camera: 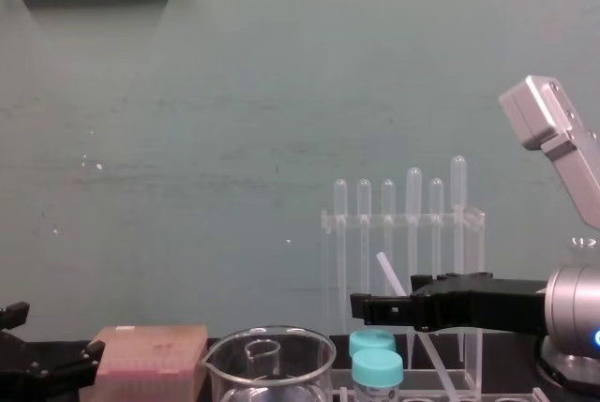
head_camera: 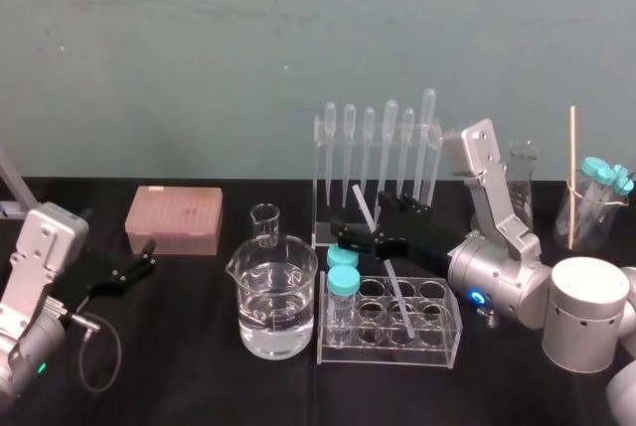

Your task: Pick up the stirring rod with one hand, then place it down.

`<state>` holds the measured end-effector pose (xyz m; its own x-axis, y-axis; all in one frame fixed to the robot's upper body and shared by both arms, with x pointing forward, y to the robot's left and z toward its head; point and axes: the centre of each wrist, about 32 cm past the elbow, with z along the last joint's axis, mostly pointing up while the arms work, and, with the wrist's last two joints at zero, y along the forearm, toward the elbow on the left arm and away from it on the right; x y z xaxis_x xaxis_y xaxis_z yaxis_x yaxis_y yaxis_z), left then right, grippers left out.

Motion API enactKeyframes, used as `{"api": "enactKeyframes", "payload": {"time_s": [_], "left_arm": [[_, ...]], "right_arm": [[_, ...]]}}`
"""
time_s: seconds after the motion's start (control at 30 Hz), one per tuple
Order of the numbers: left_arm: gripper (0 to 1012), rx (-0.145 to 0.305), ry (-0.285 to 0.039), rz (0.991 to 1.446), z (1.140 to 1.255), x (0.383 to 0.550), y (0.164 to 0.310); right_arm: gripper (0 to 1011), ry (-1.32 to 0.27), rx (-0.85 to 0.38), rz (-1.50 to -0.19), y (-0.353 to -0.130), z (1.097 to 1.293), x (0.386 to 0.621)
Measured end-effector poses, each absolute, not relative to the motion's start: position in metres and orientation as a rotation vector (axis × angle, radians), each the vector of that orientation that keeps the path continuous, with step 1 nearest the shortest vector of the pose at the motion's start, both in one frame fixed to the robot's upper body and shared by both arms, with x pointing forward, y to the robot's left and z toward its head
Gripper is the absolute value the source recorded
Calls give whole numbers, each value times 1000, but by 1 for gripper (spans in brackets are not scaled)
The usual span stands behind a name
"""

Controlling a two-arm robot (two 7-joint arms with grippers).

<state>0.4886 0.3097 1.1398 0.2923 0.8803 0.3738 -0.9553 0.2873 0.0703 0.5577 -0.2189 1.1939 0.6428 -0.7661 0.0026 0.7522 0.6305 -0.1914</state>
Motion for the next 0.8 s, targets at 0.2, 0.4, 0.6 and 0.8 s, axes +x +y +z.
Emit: {"api": "enactKeyframes", "payload": {"time_s": [0.2,0.4,0.6,0.8], "left_arm": [[1000,304,-285,1248,1140,489,310],[1000,304,-285,1248,1140,489,310],[1000,304,-285,1248,1140,489,310],[1000,304,-285,1248,1140,489,310]], "right_arm": [[980,81,-181,-871,-219,1194,558],[837,82,-181,-871,-219,1194,558],[682,84,-180,-871,-219,1194,557],[486,85,-181,-871,-220,1194,557]]}}
